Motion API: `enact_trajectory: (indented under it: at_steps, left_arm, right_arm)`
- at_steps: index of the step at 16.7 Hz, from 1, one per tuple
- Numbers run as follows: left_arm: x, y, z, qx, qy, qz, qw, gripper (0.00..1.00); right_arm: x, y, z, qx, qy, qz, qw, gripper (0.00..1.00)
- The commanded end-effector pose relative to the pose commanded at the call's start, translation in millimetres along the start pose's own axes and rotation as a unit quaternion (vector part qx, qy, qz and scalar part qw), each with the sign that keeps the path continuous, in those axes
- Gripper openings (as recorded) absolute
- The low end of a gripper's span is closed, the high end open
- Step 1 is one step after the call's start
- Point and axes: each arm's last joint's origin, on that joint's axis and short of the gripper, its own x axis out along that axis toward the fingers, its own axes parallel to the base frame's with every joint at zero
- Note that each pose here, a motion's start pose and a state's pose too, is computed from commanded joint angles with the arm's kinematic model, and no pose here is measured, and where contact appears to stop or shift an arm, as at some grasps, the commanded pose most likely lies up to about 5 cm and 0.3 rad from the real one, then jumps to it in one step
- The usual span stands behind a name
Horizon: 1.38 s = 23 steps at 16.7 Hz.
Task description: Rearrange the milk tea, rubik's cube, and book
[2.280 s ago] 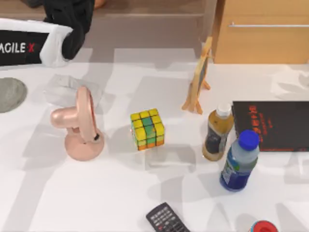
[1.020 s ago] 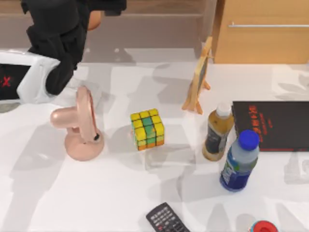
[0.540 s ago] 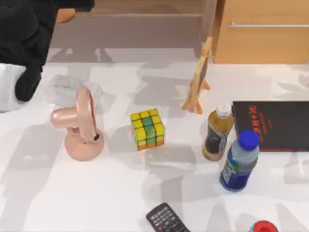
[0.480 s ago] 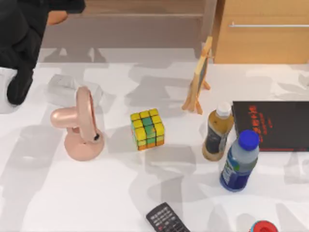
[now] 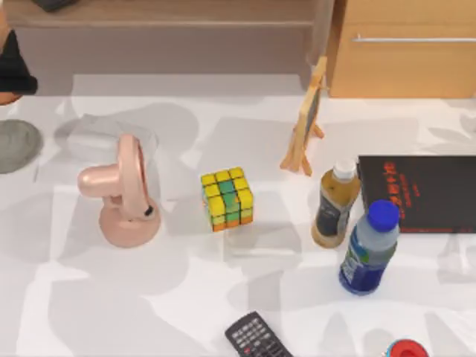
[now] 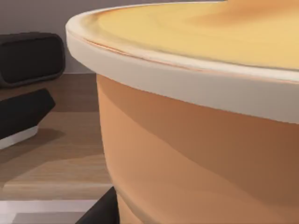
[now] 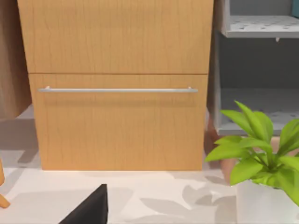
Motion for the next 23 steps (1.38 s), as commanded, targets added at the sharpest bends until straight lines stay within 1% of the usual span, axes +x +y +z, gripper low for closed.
enact_trajectory:
  at_steps: [2, 4, 10, 18, 22, 23]
  left_arm:
    - [-8.6, 17.3, -17.7, -0.002, 0.016, 0.002, 1.0, 0.0]
    - [-13.6, 26.1, -27.2, -0.004, 0.025, 0.003, 1.0, 0.0]
    - [-12.6, 25.6, -28.4, -0.002, 0.023, 0.002, 1.0, 0.0]
    - [-15.0, 26.8, -55.8, -0.003, 0.024, 0.003, 1.0, 0.0]
    - [-15.7, 26.8, -58.1, -0.004, 0.026, 0.003, 1.0, 0.0]
    - [-15.7, 26.8, -58.1, -0.004, 0.026, 0.003, 1.0, 0.08]
  right_arm:
    - [0.0, 0.0, 0.0, 0.0, 0.0, 0.0, 1.0, 1.0]
    - [0.0, 0.0, 0.0, 0.0, 0.0, 0.0, 1.0, 1.0]
    - [0.0, 0.0, 0.0, 0.0, 0.0, 0.0, 1.0, 1.0]
    - [0.0, 0.0, 0.0, 0.0, 0.0, 0.0, 1.0, 1.0]
    - [0.0, 0.0, 0.0, 0.0, 0.0, 0.0, 1.0, 1.0]
    - [0.0, 0.0, 0.0, 0.0, 0.0, 0.0, 1.0, 1.0]
